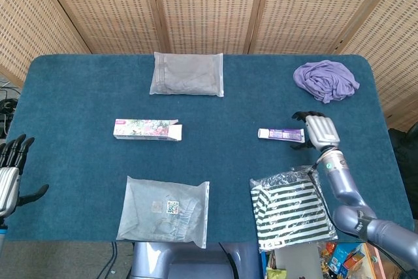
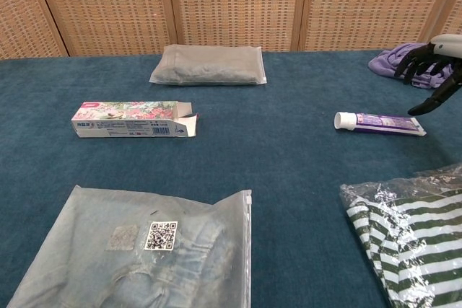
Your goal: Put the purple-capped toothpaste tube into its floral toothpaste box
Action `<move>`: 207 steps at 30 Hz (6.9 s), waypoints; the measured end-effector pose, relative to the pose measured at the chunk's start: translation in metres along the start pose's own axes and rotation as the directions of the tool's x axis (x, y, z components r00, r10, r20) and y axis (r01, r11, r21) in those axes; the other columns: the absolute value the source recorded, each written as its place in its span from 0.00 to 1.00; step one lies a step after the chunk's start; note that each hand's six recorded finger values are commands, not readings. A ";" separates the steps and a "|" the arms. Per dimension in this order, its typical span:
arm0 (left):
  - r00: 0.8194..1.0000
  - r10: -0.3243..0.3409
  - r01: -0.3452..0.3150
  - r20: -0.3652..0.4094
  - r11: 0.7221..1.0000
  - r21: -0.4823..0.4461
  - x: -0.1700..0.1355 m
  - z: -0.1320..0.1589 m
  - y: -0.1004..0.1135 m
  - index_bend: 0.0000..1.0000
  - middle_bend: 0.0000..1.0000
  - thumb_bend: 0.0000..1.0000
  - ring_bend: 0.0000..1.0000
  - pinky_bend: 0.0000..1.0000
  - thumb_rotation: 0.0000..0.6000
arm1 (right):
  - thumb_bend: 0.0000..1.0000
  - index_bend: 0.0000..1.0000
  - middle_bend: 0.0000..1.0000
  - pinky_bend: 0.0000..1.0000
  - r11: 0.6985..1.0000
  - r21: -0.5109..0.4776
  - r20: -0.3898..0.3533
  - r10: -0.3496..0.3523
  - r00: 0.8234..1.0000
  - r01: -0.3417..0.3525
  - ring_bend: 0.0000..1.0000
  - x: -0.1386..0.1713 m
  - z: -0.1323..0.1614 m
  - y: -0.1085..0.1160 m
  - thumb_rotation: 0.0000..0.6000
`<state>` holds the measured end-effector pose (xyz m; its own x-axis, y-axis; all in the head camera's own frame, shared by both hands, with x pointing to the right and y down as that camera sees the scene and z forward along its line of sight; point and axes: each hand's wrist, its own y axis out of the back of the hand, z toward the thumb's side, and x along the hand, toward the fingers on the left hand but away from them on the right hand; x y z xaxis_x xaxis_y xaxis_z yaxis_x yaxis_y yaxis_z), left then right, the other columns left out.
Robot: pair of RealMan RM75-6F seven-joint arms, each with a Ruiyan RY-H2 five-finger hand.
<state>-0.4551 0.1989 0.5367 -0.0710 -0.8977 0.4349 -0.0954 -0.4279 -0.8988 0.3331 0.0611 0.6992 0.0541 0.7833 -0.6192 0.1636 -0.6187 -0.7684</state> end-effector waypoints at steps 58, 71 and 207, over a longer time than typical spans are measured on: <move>0.999 -0.032 0.032 -0.040 0.999 -0.001 0.018 -0.009 -0.005 0.00 0.00 0.21 0.00 0.00 1.00 | 0.48 0.60 0.60 0.43 0.973 0.231 -0.078 0.036 0.996 -0.017 0.44 -0.039 0.033 -0.043 1.00; 0.964 -0.120 0.093 0.237 0.988 0.121 0.100 0.051 -0.027 0.00 0.00 0.22 0.00 0.00 1.00 | 0.48 0.60 0.60 0.43 0.963 0.253 -0.255 -0.023 0.967 0.090 0.44 0.022 0.052 0.013 1.00; 0.649 0.086 0.477 0.756 0.728 -0.492 0.163 0.365 -0.078 0.54 0.51 0.25 0.48 0.51 1.00 | 0.00 0.00 0.00 0.02 0.171 0.695 -0.655 -0.248 0.714 0.698 0.00 0.144 0.222 0.141 1.00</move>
<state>-0.0966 0.0475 0.6580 0.6966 -0.6986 0.1634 -0.5917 -0.6882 -0.4198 0.1455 0.0731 0.4660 0.6434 0.7515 -0.1456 -0.6194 0.3992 -0.6760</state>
